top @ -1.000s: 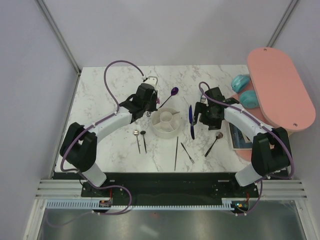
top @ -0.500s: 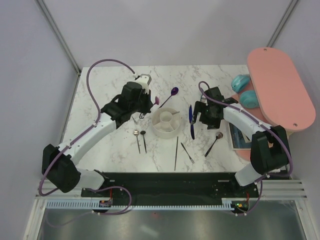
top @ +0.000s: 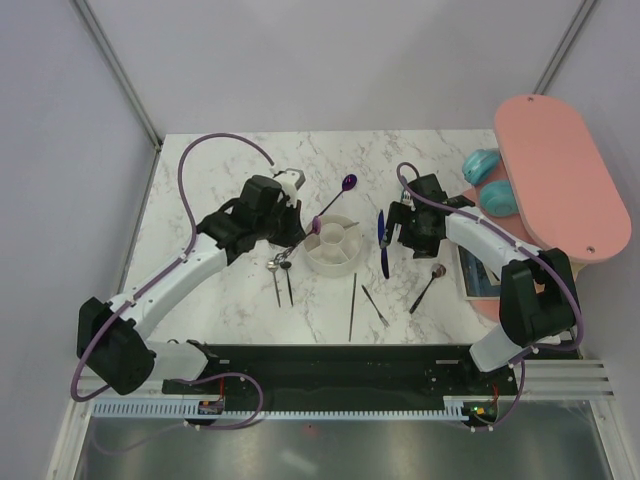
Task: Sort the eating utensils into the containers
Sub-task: Pick up the spoon from the storage box.
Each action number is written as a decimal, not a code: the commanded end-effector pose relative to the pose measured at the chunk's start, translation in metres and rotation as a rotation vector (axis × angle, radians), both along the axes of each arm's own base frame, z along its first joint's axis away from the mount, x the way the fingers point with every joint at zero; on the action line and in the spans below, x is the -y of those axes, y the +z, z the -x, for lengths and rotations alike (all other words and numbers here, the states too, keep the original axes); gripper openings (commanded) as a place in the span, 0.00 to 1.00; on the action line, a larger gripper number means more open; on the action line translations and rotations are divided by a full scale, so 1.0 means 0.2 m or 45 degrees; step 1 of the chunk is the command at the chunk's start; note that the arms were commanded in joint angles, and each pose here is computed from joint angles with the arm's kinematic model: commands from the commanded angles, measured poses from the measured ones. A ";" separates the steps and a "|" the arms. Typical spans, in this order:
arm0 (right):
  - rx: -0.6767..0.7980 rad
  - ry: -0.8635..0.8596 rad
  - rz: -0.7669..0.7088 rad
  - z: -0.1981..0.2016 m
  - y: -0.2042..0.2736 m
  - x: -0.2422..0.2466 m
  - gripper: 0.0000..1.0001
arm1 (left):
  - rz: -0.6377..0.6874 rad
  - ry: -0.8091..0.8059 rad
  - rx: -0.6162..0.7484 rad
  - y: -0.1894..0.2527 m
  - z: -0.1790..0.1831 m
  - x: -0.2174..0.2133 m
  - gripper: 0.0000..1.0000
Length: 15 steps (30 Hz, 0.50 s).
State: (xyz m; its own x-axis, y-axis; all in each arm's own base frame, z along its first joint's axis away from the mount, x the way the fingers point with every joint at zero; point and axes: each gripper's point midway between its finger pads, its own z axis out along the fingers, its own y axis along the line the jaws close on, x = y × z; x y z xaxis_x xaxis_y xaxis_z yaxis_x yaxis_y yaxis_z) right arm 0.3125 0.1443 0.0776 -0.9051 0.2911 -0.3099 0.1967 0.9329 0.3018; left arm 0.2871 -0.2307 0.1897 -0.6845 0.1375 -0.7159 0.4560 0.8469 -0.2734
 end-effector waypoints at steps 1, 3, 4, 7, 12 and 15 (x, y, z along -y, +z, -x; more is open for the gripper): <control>0.007 -0.029 -0.009 0.00 -0.01 0.00 0.98 | -0.010 -0.029 0.023 0.03 0.03 -0.02 0.02; 0.002 -0.034 -0.010 0.00 -0.02 0.01 0.98 | -0.020 -0.030 0.014 0.00 0.03 -0.02 0.02; 0.001 -0.030 -0.009 0.00 -0.02 0.00 0.98 | -0.026 -0.025 0.008 -0.01 0.03 -0.03 0.02; 0.000 -0.033 -0.007 0.01 -0.03 0.01 0.98 | -0.040 0.000 0.007 -0.03 0.01 -0.03 0.02; 0.000 -0.037 -0.003 0.01 -0.03 0.01 0.98 | -0.055 0.006 -0.004 -0.07 -0.02 -0.02 0.02; 0.001 -0.040 -0.002 0.01 -0.03 0.01 0.98 | -0.067 -0.002 -0.028 -0.10 -0.02 -0.02 0.02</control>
